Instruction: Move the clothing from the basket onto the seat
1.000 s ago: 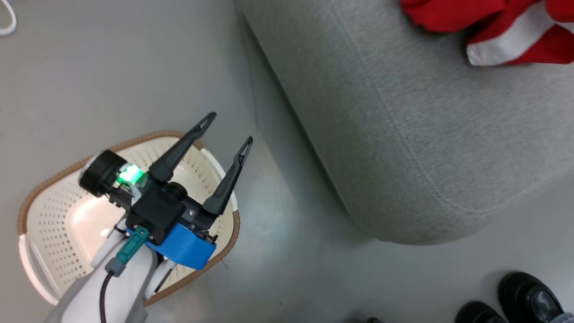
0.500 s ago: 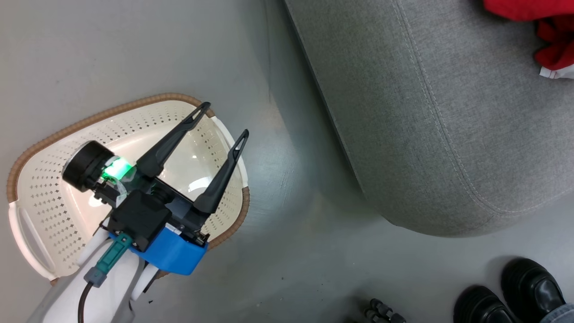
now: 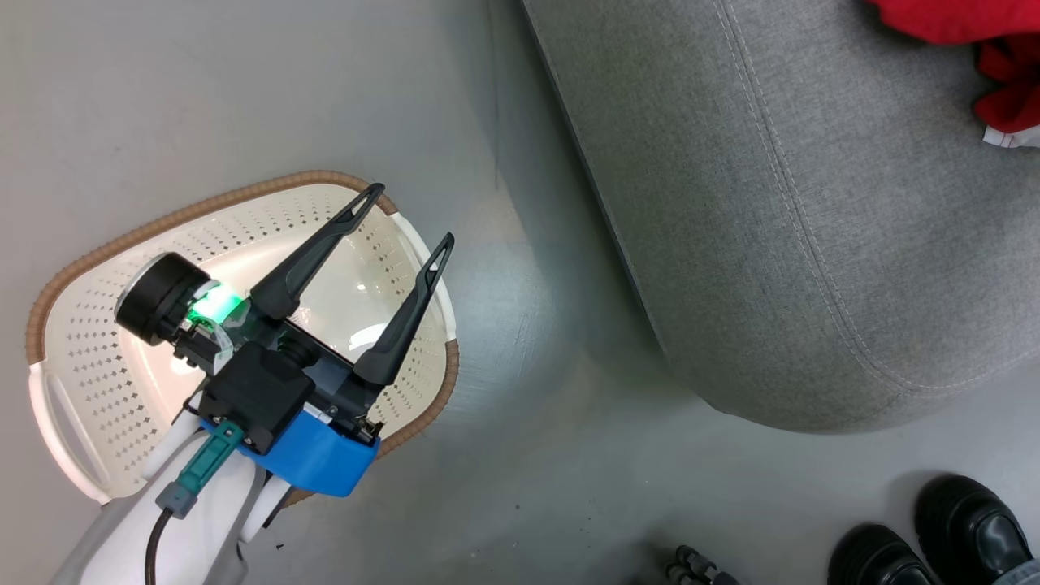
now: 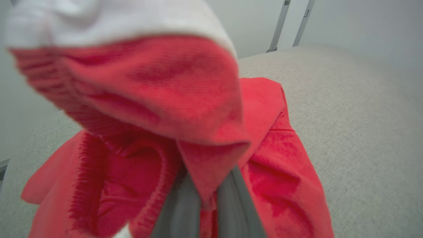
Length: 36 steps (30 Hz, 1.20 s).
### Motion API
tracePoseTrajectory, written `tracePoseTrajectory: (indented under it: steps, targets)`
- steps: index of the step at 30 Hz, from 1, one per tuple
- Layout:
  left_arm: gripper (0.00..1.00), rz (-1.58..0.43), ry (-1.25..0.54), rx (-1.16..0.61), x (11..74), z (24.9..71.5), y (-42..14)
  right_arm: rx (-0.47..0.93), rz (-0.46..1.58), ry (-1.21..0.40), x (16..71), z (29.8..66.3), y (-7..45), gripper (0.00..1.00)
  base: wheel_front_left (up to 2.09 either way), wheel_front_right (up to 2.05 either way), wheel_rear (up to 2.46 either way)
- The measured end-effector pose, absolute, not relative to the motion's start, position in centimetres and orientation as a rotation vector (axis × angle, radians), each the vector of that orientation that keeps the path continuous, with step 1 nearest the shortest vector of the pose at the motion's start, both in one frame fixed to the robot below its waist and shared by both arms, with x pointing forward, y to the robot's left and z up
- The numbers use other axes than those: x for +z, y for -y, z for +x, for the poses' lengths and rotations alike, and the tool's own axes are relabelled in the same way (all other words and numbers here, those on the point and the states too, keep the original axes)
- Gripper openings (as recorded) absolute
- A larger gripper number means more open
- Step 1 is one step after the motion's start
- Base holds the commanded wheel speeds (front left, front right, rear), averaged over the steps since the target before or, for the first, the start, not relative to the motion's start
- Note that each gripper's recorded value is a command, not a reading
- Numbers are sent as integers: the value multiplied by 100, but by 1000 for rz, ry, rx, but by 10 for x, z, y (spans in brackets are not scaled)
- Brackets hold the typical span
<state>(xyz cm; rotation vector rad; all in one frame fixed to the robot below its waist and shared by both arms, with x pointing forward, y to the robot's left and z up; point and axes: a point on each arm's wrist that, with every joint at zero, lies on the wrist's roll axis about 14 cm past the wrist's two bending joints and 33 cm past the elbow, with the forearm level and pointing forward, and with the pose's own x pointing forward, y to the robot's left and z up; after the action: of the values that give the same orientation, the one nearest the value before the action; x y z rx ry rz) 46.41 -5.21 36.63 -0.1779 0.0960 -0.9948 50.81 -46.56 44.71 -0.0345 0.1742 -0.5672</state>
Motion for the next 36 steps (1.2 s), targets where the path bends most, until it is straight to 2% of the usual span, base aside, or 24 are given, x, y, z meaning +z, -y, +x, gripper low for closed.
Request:
tracePoseTrajectory:
  steps: [1,2,3,21,36]
  targets:
    - [100,-178,-95,-994,367,464,52,-566,-36,-172,448,509,465,37,0,0,0]
    - [100,-178,-94,-993,368,465,52,-564,-36,-173,448,510,465,74,0,0,0]
    - [100,-179,-92,-991,368,465,52,-562,-36,-173,448,510,465,98,0,0,0]
    - [100,-179,-63,-945,387,470,51,-526,-35,-162,457,513,456,100,0,0,0]
    - [100,-188,-77,-782,426,458,29,-453,-22,-140,477,479,429,100,0,0,0]
